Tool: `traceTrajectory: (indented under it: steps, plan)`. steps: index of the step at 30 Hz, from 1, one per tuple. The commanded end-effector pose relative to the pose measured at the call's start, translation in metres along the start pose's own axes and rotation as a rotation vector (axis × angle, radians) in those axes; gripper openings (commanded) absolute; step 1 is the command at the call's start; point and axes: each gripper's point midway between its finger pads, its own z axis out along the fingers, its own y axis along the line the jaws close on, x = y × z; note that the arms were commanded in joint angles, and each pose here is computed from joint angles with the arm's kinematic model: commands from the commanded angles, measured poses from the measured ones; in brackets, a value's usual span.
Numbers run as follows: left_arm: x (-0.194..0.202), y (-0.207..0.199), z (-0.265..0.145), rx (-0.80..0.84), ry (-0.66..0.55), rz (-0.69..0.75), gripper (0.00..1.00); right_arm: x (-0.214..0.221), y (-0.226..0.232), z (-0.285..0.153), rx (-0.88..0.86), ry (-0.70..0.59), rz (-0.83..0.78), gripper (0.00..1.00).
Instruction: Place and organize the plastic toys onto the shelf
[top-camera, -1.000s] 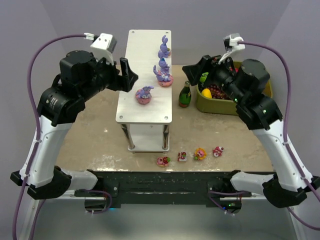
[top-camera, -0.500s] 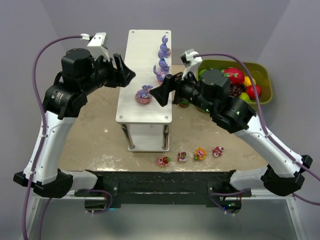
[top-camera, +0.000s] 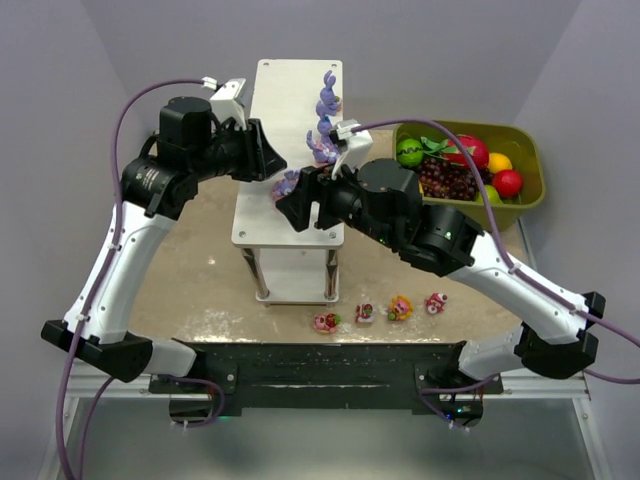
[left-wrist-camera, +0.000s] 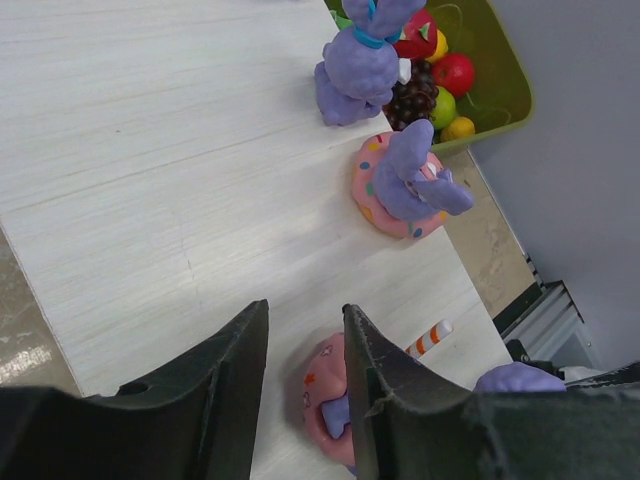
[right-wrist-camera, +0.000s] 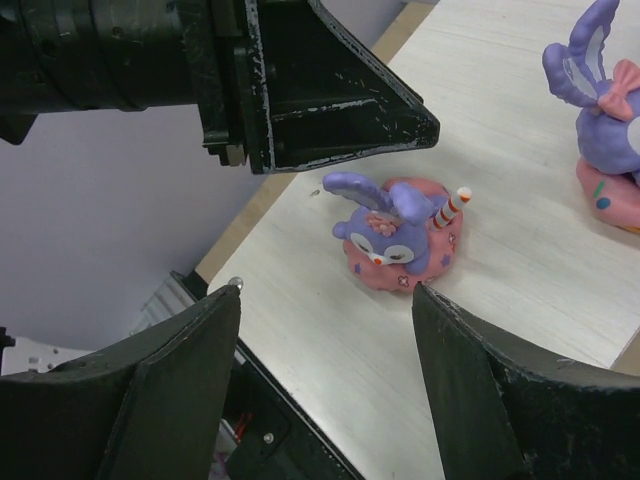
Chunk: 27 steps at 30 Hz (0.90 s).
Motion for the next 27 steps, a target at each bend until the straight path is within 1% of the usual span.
traceTrajectory:
  steps: [1, 2, 3, 6, 10, 13, 15, 20, 25, 27]
  plan:
    - [-0.002, -0.007, -0.003, 0.044, -0.006, 0.019, 0.34, -0.011, -0.005, 0.005, 0.085, -0.043, 0.044, 0.69]
    - [-0.001, -0.007, -0.004, 0.045, -0.002, 0.023, 0.33, -0.011, -0.005, 0.007, 0.088, -0.045, 0.047, 0.68]
    - [0.002, -0.008, -0.003, 0.051, 0.007, 0.022, 0.28, -0.014, -0.004, 0.009, 0.094, -0.055, 0.053, 0.65]
    - [0.008, -0.007, -0.003, 0.055, 0.027, 0.022, 0.22, -0.016, -0.003, 0.013, 0.101, -0.064, 0.056, 0.62]
    - [0.016, -0.006, -0.002, 0.067, 0.045, 0.025, 0.19, -0.016, -0.009, 0.018, 0.140, -0.075, 0.058, 0.59]
    - [0.022, -0.006, -0.003, 0.074, 0.062, 0.032, 0.15, -0.017, -0.013, 0.021, 0.166, -0.083, 0.053, 0.59]
    - [0.025, -0.008, -0.005, 0.091, 0.069, 0.042, 0.11, -0.016, -0.018, 0.024, 0.193, -0.085, 0.047, 0.58]
    - [0.028, -0.013, -0.012, 0.119, 0.064, 0.056, 0.03, -0.014, -0.018, 0.029, 0.200, -0.084, 0.039, 0.58]
    - [0.030, -0.014, -0.021, 0.116, 0.048, 0.058, 0.03, -0.011, -0.019, 0.032, 0.206, -0.073, 0.030, 0.57]
    - [0.030, -0.015, -0.023, 0.117, 0.043, 0.059, 0.03, -0.010, -0.019, 0.032, 0.206, -0.070, 0.025, 0.55]
